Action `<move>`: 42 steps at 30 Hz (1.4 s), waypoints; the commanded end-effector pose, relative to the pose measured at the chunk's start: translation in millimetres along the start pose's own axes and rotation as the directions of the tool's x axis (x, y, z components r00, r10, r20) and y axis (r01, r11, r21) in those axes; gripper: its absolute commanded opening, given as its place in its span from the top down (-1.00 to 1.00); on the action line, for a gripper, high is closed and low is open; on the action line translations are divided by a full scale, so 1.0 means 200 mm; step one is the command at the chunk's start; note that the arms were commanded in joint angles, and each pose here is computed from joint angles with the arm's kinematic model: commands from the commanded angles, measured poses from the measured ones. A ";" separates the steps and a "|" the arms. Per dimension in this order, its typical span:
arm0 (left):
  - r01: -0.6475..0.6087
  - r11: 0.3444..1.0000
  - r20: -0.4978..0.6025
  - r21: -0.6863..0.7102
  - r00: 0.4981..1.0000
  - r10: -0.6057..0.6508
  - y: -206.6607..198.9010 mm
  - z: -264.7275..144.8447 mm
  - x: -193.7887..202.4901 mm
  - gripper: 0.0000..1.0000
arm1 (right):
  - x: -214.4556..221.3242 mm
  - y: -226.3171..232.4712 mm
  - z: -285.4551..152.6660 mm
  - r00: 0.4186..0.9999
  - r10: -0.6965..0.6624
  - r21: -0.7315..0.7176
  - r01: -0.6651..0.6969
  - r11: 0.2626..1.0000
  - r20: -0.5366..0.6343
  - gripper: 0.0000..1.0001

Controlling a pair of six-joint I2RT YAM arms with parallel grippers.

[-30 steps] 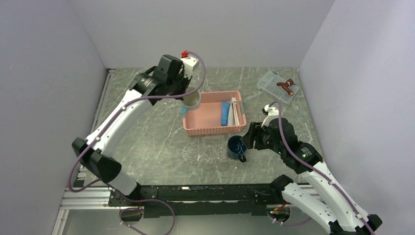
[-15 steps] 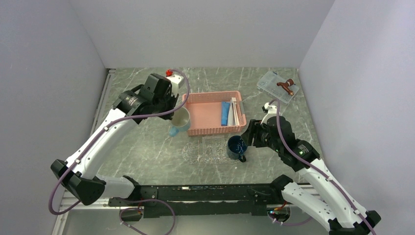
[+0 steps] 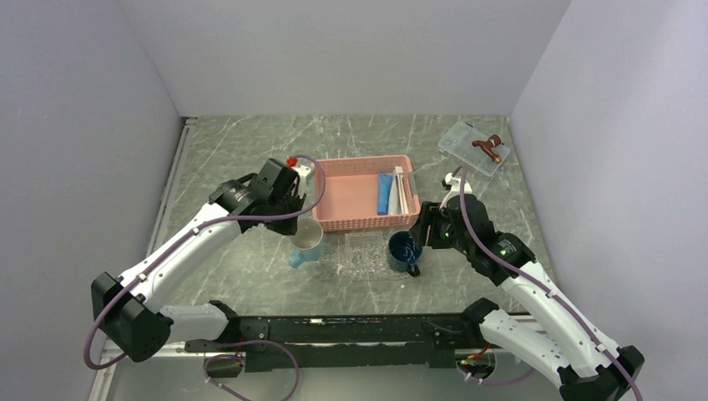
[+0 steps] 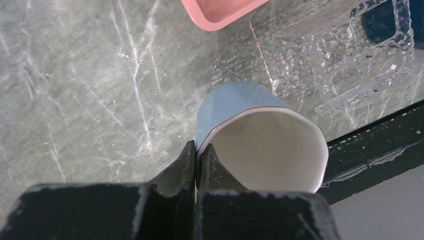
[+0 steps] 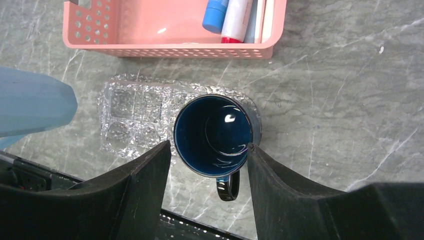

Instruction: Prepare toiletry sets of a toothbrush and toothpaste on the tray

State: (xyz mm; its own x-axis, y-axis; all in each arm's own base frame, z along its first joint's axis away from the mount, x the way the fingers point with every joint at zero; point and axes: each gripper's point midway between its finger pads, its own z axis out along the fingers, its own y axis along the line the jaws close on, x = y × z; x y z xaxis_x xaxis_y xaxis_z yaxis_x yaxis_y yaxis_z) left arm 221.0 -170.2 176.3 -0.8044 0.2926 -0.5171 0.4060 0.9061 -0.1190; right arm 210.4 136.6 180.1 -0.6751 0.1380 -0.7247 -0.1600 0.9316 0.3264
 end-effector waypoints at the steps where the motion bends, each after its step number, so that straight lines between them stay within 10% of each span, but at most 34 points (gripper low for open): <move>1: 0.035 0.995 0.109 0.094 0.993 -0.045 -0.11 0.04 -0.13 1.00 | -0.04 0.00 0.02 0.999 0.021 0.009 -0.022 1.000 0.045 -0.20; 42: 0.027 0.996 -0.009 0.087 1.000 -0.027 -0.19 0.37 -0.01 1.00 | 0.04 -0.02 0.05 0.999 0.039 0.008 -0.039 0.999 0.017 -0.23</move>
State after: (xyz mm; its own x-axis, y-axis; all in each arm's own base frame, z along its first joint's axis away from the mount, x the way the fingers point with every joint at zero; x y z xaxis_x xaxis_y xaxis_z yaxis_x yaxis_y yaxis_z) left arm 230.8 -214.8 108.5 -0.8372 0.2991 -0.4579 0.4136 0.8940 -0.1722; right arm 209.9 134.0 158.9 -0.6927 0.1503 -0.7053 -0.1248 0.9383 0.3226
